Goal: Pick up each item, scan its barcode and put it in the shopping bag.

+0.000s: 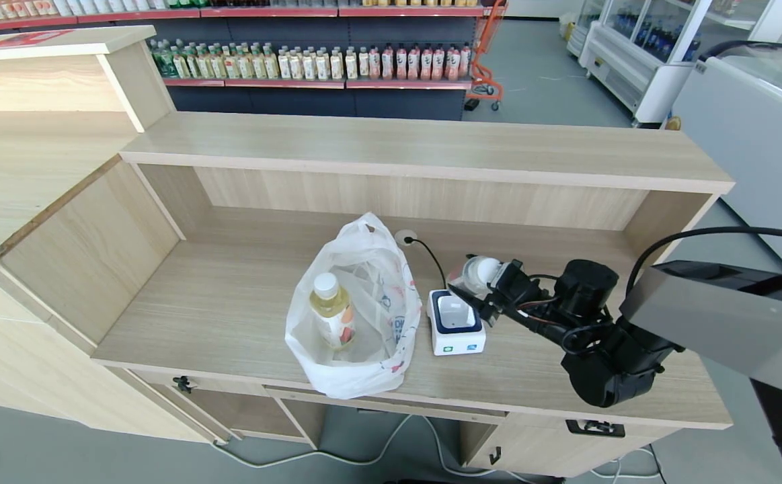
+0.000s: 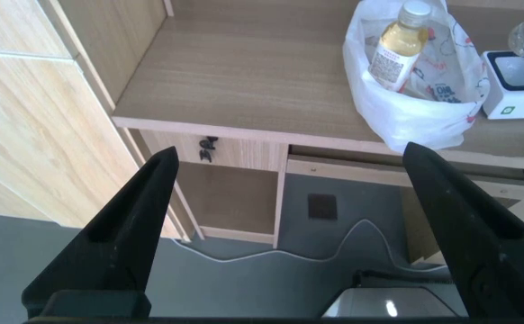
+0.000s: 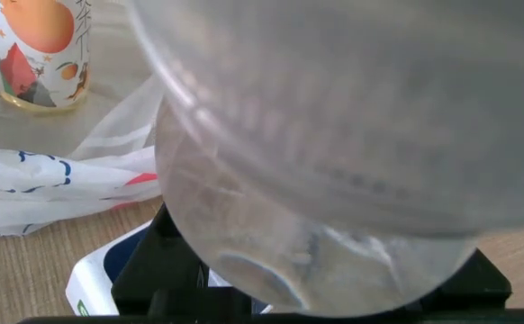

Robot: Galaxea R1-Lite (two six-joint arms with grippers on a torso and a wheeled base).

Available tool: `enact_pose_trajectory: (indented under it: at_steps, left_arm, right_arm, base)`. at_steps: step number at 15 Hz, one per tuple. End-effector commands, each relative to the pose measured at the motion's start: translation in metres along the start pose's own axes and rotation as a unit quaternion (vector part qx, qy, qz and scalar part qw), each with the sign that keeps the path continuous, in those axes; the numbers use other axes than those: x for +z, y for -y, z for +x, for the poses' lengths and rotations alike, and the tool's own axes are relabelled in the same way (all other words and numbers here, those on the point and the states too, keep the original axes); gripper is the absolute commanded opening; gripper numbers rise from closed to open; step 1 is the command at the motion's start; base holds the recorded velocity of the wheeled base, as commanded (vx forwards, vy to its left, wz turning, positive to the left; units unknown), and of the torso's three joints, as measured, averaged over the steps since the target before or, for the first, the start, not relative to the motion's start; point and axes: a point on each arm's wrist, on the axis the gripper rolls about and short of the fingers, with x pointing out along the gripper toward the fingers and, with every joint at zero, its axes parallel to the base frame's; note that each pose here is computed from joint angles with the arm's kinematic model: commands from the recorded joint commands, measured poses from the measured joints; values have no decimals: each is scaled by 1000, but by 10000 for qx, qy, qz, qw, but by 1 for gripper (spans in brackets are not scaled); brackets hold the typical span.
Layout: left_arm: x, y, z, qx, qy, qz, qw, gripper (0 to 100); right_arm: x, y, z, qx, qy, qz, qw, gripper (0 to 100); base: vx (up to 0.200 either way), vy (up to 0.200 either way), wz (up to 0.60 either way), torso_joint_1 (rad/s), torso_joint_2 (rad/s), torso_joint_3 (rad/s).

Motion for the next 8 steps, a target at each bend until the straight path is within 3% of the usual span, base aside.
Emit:
enact_pose_trajectory:
  at_steps: [1,8]
  left_arm:
    - [0,0,0,0,-6,-1,10000,100]
    - [0,0,0,0,-6,-1,10000,100]
  right_arm:
    - [-6,-4,4,45,21,34,10000,0]
    - [-22,-14,8,137,-33,84,9999,0]
  base:
    - [0,0,0,0,0,0]
    - [0,0,0,0,0,0]
